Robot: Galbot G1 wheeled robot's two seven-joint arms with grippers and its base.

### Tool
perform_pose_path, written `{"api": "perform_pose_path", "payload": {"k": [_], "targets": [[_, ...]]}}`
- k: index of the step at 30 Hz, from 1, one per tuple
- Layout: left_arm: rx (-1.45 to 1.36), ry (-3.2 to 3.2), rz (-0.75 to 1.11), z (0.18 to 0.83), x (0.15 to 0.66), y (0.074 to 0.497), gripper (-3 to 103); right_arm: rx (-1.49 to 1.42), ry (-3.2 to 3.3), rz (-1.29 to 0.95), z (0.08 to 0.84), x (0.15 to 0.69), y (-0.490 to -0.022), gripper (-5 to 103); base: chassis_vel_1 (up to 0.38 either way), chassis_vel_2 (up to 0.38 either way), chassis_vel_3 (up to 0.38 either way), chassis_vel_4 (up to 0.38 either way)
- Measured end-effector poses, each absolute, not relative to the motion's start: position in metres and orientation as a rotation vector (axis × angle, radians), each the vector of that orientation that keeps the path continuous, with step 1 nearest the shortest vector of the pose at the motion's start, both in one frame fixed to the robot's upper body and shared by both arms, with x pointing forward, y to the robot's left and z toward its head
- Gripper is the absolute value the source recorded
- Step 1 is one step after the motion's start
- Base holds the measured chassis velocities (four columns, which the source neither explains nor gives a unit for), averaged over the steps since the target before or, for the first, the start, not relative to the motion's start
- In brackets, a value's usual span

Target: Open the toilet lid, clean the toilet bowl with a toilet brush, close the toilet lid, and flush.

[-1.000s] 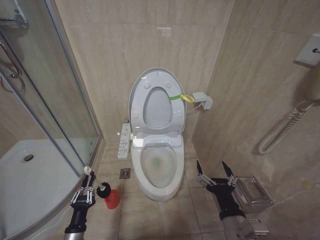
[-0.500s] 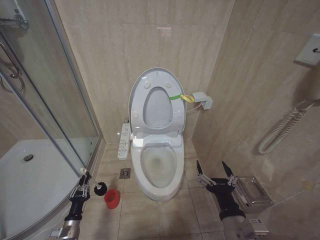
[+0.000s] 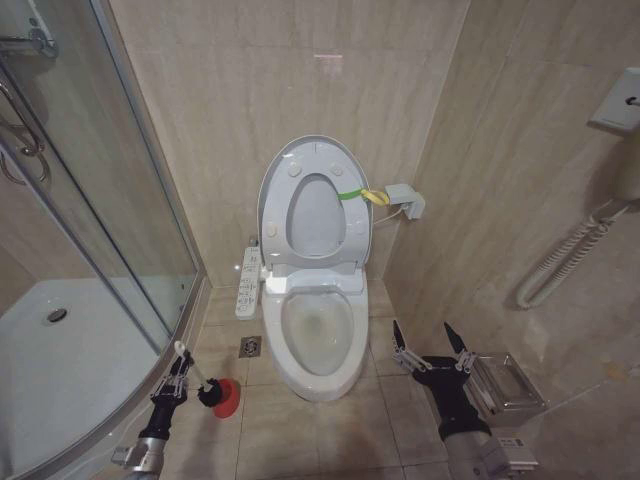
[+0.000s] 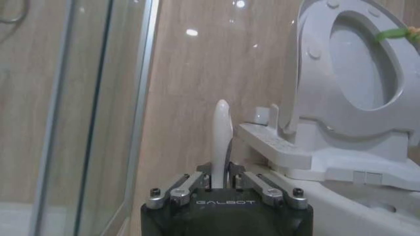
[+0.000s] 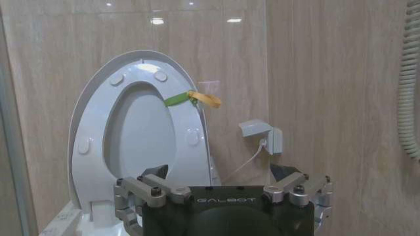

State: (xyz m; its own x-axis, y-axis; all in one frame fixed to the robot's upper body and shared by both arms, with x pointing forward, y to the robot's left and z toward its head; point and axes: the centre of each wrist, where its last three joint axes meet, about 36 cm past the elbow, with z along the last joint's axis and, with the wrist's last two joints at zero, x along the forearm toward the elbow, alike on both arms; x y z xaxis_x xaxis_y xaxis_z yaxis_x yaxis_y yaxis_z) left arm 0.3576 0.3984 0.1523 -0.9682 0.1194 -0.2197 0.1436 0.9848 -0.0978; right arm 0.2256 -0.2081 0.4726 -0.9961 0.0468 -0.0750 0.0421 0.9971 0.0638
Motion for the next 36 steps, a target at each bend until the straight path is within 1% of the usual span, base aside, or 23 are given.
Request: {"api": "perform_pose_path", "payload": {"k": [5, 17, 36], "targets": [[0.211, 2.926, -0.144, 0.150, 0.373, 0.402, 16, 0.068, 3.063, 0.095, 0.473, 0.226, -0.208, 100, 0.000, 0.000, 0.000, 0.000], [0.243, 2.937, -0.132, 0.147, 0.391, 0.405, 16, 0.068, 3.063, 0.095, 0.473, 0.226, -0.208, 100, 0.000, 0.000, 0.000, 0.000], [0.279, 3.000, -0.111, 0.131, 0.386, 0.414, 16, 0.068, 3.063, 0.095, 0.473, 0.226, -0.208, 100, 0.000, 0.000, 0.000, 0.000]]}}
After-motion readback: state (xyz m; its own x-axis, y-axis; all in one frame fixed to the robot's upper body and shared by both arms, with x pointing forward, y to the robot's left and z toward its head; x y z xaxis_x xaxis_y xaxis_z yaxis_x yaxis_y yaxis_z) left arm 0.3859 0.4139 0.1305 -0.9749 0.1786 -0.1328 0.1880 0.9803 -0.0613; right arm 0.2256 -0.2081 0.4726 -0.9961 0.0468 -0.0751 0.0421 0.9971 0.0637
